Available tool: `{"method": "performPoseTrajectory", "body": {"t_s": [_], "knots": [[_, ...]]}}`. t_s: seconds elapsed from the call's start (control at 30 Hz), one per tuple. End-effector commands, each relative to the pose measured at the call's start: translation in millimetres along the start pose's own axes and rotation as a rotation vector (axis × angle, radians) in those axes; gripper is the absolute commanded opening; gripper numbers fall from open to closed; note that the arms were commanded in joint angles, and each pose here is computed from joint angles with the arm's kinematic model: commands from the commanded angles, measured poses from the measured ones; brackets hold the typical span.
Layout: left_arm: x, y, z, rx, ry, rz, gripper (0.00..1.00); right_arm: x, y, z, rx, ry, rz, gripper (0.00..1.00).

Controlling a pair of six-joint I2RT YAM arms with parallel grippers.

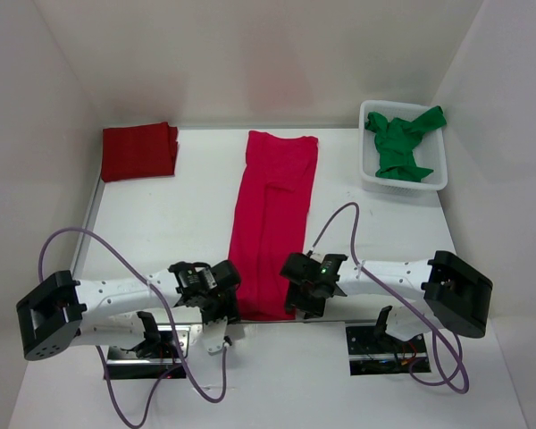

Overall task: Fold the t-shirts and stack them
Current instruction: Grab the bottom of the folded rectangular tshirt with both arms

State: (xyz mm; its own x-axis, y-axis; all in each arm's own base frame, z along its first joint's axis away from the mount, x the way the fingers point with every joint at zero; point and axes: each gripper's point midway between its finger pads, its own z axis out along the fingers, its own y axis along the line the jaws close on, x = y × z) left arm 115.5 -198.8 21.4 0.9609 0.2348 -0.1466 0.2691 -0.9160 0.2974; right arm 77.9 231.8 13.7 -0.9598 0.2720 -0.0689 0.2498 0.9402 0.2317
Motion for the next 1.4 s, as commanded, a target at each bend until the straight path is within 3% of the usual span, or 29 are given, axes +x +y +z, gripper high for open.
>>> {"method": "performPoseTrajectory", "body": {"t_s": [0.0, 0.1, 0.13, 0.17, 0.23, 0.27, 0.33, 0.37, 0.6, 0.8, 0.9, 0.93, 0.97, 1.03, 1.13, 1.23, 1.33, 1.37], "knots": [[-12.8, -3.3, 7.8, 0.011, -0.075, 0.013, 0.56, 2.3, 10.4, -0.5, -0.054, 0.001, -0.021, 0.59], [-15.9, 0.1, 8.3, -0.005, -0.093, 0.004, 0.48, 5.5, 10.4, 3.0, -0.049, 0.021, -0.033, 0.43], [-17.2, 2.8, 8.5, -0.016, -0.101, 0.006, 0.44, 5.1, 12.6, 3.0, -0.058, 0.019, -0.033, 0.35], [-16.5, 5.6, 8.4, -0.028, -0.099, -0.004, 0.41, 5.1, 12.6, 3.0, -0.058, 0.019, -0.033, 0.18], [-19.3, 11.0, 10.2, -0.051, -0.121, -0.042, 0.36, 5.7, 9.7, 3.0, -0.046, 0.022, -0.033, 0.04], [-20.5, 13.8, 10.3, -0.065, -0.129, -0.061, 0.28, 6.8, 4.7, 5.3, -0.034, 0.024, -0.033, 0.00], [-22.5, 29.3, 7.4, -0.123, -0.149, -0.100, 0.09, -0.4, -4.7, 3.0, -0.012, 0.012, -0.003, 0.00], [-21.8, 32.5, 7.0, -0.137, -0.147, -0.109, 0.05, -3.5, -11.0, 2.9, -0.001, 0.002, 0.009, 0.00], [-23.7, 39.3, 8.0, -0.160, -0.165, -0.113, 0.05, -26.7, -36.5, -15.0, -0.029, -0.069, 0.095, 0.00], [-28.7, 45.9, 5.5, -0.171, -0.199, -0.154, 0.05, -25.4, -30.1, -18.6, -0.098, -0.062, 0.094, 0.00], [-32.3, 50.7, 3.3, -0.186, -0.225, -0.202, 0.05, -21.3, -31.8, -13.7, -0.082, -0.036, 0.059, 0.15], [-32.3, 48.8, 5.4, -0.176, -0.227, -0.220, 0.05, -20.4, -29.8, -14.0, -0.082, -0.026, 0.050, 0.37], [-34.7, 48.3, 5.5, -0.174, -0.241, -0.240, 0.05, -19.3, -28.1, -14.4, -0.082, -0.016, 0.031, 0.48], [-36.4, 48.6, 5.5, -0.175, -0.251, -0.239, 0.05, -16.6, -30.6, -11.6, -0.067, 0.000, 0.019, 0.59], [-34.7, 45.6, 5.9, -0.164, -0.239, -0.244, 0.05, -14.2, -31.7, -9.9, -0.058, 0.015, 0.019, 0.59], [-34.5, 34.7, 9.1, -0.128, -0.230, -0.237, 0.05, -11.9, -28.5, -10.8, -0.075, 0.030, 0.009, 0.51], [-36.5, 34.6, 9.1, -0.128, -0.242, -0.247, 0.05, -9.2, -30.9, -8.1, -0.060, 0.047, -0.001, 0.28], [-38.0, 37.7, 7.2, -0.134, -0.252, -0.268, 0.05, -9.2, -30.9, -8.1, -0.060, 0.047, -0.001, 0.14]]}}
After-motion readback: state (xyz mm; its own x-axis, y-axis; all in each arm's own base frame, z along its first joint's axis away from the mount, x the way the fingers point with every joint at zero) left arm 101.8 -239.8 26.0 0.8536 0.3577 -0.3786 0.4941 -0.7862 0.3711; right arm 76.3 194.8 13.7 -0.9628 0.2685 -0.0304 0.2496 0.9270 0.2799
